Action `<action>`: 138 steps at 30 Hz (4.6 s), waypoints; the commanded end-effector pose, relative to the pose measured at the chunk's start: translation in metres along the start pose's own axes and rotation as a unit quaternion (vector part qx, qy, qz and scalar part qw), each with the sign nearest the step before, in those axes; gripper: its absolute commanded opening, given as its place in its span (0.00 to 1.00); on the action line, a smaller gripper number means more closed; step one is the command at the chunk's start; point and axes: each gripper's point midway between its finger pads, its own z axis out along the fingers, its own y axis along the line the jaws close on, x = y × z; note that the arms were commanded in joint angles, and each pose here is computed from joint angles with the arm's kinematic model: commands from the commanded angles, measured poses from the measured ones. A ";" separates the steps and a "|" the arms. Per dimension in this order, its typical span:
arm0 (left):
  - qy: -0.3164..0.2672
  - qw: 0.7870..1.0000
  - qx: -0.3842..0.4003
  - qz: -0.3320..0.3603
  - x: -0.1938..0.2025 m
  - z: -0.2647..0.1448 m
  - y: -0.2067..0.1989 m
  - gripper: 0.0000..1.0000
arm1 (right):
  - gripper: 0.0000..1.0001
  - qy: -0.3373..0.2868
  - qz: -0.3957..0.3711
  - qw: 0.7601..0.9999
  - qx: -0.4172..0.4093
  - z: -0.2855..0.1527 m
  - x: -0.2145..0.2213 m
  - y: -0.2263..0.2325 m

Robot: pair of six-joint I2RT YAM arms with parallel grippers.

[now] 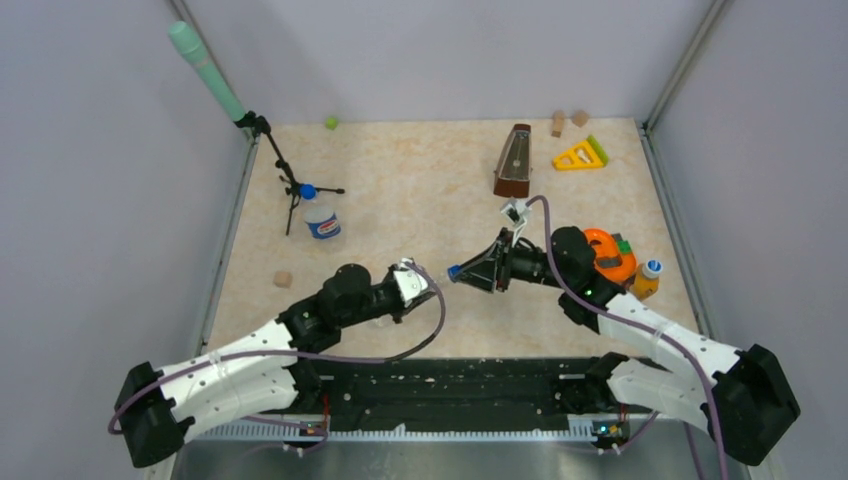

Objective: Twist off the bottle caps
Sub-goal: Unscrew the bottle cap from the plastic bottle.

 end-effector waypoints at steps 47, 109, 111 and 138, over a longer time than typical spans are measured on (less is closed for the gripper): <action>0.014 0.990 -0.097 0.103 -0.004 -0.005 0.051 0.00 | 0.63 -0.044 0.035 0.993 0.104 -0.031 -0.031 0.005; -0.017 0.915 -0.194 0.355 -0.045 0.015 0.054 0.00 | 0.11 -0.154 0.299 0.941 0.042 -0.022 -0.029 0.000; -0.017 0.915 -0.192 0.353 -0.045 0.016 0.053 0.00 | 0.26 -0.151 0.295 0.943 0.041 -0.022 -0.030 0.001; -0.017 0.987 0.030 0.154 -0.060 0.004 0.001 0.00 | 0.00 -0.030 0.077 0.995 0.049 -0.019 -0.003 0.004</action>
